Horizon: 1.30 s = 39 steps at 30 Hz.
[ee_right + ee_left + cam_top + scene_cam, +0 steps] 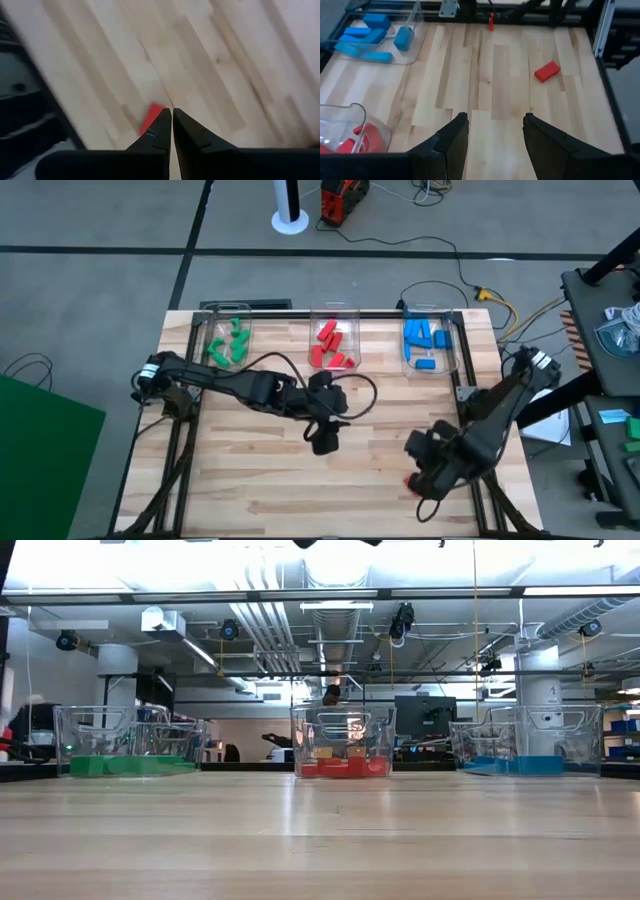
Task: Sort blocks
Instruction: Put the red wooden block into the middle transparent bin
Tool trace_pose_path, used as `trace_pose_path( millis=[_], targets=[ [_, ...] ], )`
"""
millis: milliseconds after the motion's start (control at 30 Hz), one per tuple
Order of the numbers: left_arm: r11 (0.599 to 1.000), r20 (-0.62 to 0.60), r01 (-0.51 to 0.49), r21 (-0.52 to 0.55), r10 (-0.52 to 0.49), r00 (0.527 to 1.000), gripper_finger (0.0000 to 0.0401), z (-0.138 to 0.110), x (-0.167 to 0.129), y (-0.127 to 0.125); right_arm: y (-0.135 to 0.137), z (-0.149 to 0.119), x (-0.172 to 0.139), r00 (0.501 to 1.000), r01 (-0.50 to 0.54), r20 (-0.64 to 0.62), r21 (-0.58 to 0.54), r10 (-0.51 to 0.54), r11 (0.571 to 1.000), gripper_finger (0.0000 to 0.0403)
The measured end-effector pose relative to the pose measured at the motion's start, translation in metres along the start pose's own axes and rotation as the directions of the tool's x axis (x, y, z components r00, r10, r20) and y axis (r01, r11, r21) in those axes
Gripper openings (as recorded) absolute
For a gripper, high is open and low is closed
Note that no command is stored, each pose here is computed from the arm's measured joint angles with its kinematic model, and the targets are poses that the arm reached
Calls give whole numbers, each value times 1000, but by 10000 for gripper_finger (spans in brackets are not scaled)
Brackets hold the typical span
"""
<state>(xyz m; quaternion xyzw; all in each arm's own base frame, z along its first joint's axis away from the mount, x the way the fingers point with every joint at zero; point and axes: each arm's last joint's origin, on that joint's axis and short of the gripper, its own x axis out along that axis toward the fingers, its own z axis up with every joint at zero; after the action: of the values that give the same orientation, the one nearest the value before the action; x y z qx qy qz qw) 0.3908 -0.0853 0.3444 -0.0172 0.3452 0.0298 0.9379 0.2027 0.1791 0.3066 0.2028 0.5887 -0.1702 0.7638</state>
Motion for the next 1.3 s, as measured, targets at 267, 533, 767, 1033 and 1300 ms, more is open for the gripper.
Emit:
trace_pose_path(
  millis=[267, 533, 767, 1033, 1300],
  targets=[
    [993, 19, 5, -119, -3, 1000, 166, 4, -23, 4, 6, -39, 74, 986, -63, -153, 45, 69, 997, 9],
    [985, 20, 21, -173, -18, 1000, 166, 3, -32, -1, -13, -56, 115, 970, -80, -221, 114, 104, 990, 9],
    [981, -26, 23, -194, -29, 999, 166, -4, -34, -11, -14, -61, 133, 963, -135, -218, 121, 160, 983, 9],
    [979, -52, 21, -203, -32, 998, 166, -8, -36, -18, -11, -64, 154, 974, -67, -212, 73, 81, 995, 9],
    [981, -61, 26, -192, -38, 997, 166, -10, -37, -22, -12, -52, 156, 992, -76, -101, 54, 81, 996, 9]
  ],
)
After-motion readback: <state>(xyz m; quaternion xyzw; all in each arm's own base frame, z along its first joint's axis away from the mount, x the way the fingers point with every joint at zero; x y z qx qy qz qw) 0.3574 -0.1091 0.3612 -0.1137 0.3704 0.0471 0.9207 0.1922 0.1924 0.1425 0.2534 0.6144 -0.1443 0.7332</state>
